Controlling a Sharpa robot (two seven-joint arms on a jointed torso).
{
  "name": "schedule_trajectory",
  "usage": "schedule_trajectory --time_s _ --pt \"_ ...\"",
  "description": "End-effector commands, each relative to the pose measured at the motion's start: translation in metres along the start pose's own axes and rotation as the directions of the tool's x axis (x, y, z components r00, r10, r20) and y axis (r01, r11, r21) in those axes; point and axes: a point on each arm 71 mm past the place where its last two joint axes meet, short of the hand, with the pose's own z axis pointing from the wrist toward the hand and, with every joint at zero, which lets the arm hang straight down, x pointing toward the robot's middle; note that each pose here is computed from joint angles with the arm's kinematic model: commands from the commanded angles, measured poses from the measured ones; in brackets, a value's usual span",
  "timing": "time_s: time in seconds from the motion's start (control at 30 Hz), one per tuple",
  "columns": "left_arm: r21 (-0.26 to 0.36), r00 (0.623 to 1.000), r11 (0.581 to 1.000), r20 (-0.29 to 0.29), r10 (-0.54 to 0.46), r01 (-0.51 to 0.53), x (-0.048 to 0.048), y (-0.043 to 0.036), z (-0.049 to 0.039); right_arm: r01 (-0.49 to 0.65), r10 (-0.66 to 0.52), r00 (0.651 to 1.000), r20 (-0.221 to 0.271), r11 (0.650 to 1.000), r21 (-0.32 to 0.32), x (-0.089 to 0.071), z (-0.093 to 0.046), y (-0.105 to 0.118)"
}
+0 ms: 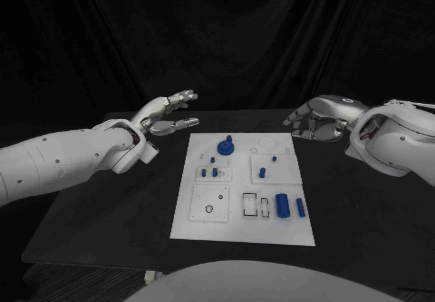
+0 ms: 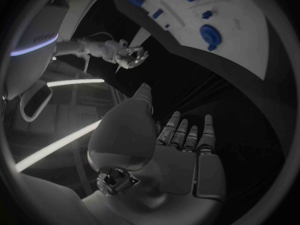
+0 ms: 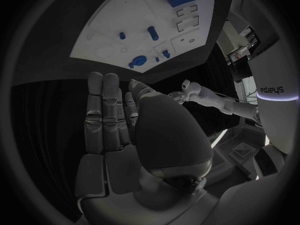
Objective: Assemble the parts on the task board
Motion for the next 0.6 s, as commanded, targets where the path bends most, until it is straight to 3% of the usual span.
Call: schedule_trajectory --time_s 0.03,0.23,0.37,0.6 --pt "0.073 0.908 0.908 0.048 -0.417 0.413 -0.0005 -0.0105 0.0004 0.118 -0.108 0.982 -0.156 0.992 0.053 0.010 0.004 -0.001" --pt "0.098 0.862 0.861 0.038 -0.505 0.500 0.0085 -0.0220 -0.0017 0.193 -0.171 0.950 -0.261 0.979 0.061 0.025 0.010 -0.003" --pt "0.108 0.847 0.844 0.025 -0.531 0.526 0.0128 -0.0272 -0.0026 0.223 -0.196 0.934 -0.299 0.973 0.056 0.035 0.014 -0.005" --pt "0.118 0.836 0.830 0.010 -0.549 0.544 0.0172 -0.0321 -0.0027 0.230 -0.208 0.932 -0.298 0.972 0.042 0.045 0.020 -0.004"
